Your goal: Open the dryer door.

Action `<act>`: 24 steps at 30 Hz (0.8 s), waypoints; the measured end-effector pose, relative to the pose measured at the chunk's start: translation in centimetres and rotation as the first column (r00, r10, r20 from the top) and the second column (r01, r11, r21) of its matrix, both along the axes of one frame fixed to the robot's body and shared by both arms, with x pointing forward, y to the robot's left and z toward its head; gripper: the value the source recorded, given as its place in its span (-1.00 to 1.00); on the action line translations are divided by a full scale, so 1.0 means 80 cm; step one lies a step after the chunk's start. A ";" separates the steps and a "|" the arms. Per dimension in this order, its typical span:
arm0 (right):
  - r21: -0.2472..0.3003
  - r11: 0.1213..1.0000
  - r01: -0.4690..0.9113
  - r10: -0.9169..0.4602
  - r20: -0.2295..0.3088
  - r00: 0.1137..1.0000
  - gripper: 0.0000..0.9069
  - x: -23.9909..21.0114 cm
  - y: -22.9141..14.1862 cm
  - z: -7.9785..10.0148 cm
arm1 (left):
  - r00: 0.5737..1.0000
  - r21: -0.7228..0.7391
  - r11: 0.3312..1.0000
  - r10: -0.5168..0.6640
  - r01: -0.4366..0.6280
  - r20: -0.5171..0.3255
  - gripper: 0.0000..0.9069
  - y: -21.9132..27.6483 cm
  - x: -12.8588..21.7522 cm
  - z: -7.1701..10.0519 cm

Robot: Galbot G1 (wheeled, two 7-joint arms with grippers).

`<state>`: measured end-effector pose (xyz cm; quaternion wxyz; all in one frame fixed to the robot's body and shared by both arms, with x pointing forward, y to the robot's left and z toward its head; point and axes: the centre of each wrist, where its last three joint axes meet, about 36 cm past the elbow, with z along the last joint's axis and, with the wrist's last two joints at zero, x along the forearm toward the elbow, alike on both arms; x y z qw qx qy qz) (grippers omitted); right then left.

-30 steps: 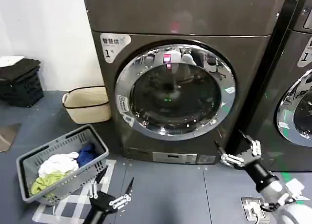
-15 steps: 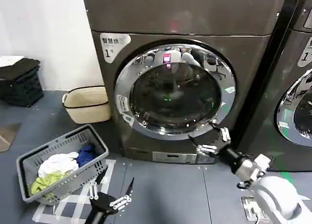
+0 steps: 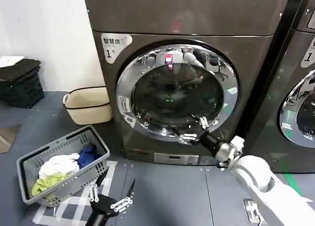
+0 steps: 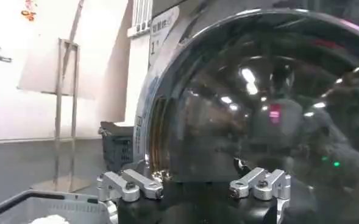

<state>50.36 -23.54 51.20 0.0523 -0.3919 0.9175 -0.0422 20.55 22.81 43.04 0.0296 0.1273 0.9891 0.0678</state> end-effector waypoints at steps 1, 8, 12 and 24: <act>-0.003 1.000 -0.002 0.002 0.000 1.000 1.00 0.004 0.002 0.000 | 1.000 0.002 1.000 0.000 0.000 0.001 1.00 0.000 0.000 0.000; -0.015 1.000 -0.018 0.018 0.003 1.000 1.00 0.031 0.021 0.002 | 1.000 0.004 1.000 0.003 -0.003 0.011 1.00 0.001 0.000 0.001; -0.021 0.999 -0.029 0.029 0.002 1.000 1.00 0.042 0.031 0.001 | 1.000 0.002 1.000 0.004 -0.004 0.014 1.00 0.000 0.000 0.001; -0.036 0.996 -0.078 0.078 -0.004 0.997 1.00 0.071 0.056 0.002 | 1.000 0.001 1.000 0.004 -0.004 0.019 1.00 0.000 0.000 0.002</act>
